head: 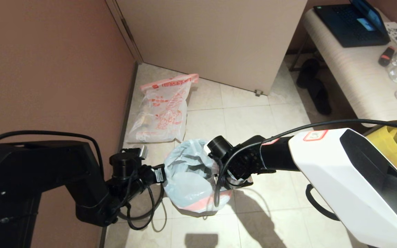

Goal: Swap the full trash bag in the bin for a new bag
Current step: Put the new garbage bag on the trash can

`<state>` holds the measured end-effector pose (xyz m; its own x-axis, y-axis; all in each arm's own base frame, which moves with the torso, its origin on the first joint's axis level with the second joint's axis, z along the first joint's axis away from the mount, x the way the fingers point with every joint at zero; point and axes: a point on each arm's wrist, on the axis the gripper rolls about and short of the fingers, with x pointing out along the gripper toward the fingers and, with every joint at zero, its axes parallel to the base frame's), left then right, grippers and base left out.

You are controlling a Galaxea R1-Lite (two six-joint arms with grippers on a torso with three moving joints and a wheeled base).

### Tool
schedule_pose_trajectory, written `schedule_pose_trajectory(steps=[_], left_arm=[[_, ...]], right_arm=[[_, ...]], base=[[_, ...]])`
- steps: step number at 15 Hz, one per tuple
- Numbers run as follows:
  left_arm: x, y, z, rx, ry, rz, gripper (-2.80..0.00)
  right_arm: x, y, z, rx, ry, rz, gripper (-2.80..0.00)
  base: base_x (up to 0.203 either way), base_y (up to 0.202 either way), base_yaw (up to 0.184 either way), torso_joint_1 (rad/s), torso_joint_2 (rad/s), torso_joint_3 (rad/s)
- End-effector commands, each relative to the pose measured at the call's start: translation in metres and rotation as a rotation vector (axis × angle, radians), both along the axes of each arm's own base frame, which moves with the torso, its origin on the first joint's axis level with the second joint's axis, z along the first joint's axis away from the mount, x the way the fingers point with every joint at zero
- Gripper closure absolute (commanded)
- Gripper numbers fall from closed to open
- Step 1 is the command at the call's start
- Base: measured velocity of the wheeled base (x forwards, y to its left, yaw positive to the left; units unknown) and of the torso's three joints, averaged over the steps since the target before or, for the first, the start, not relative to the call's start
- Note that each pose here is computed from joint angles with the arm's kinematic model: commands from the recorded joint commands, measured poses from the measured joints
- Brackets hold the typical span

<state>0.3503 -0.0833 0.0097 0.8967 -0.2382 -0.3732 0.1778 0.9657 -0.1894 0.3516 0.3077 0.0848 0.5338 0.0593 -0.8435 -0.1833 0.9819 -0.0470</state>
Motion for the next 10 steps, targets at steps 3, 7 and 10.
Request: schedule_pose_trajectory(steps=[3,7,10], left_arm=[[0.001,0.000,-0.001,-0.002,-0.003,0.000,0.00],[0.002,0.002,0.000,-0.003,-0.008,0.007,0.00],[0.003,0.002,0.000,-0.003,-0.009,0.009,0.00]], right_arm=[[-0.003,0.002,-0.012,-0.024,0.038,-0.004,0.00],[-0.010,0.006,-0.021,-0.043,0.063,0.011,0.00],[-0.017,0.007,-0.037,-0.080,0.105,0.022,0.00]], base=[[0.000,0.000,0.000,0.000,0.00,0.000],[0.000,0.000,0.000,0.000,0.00,0.000],[0.000,0.000,0.000,0.000,0.00,0.000]])
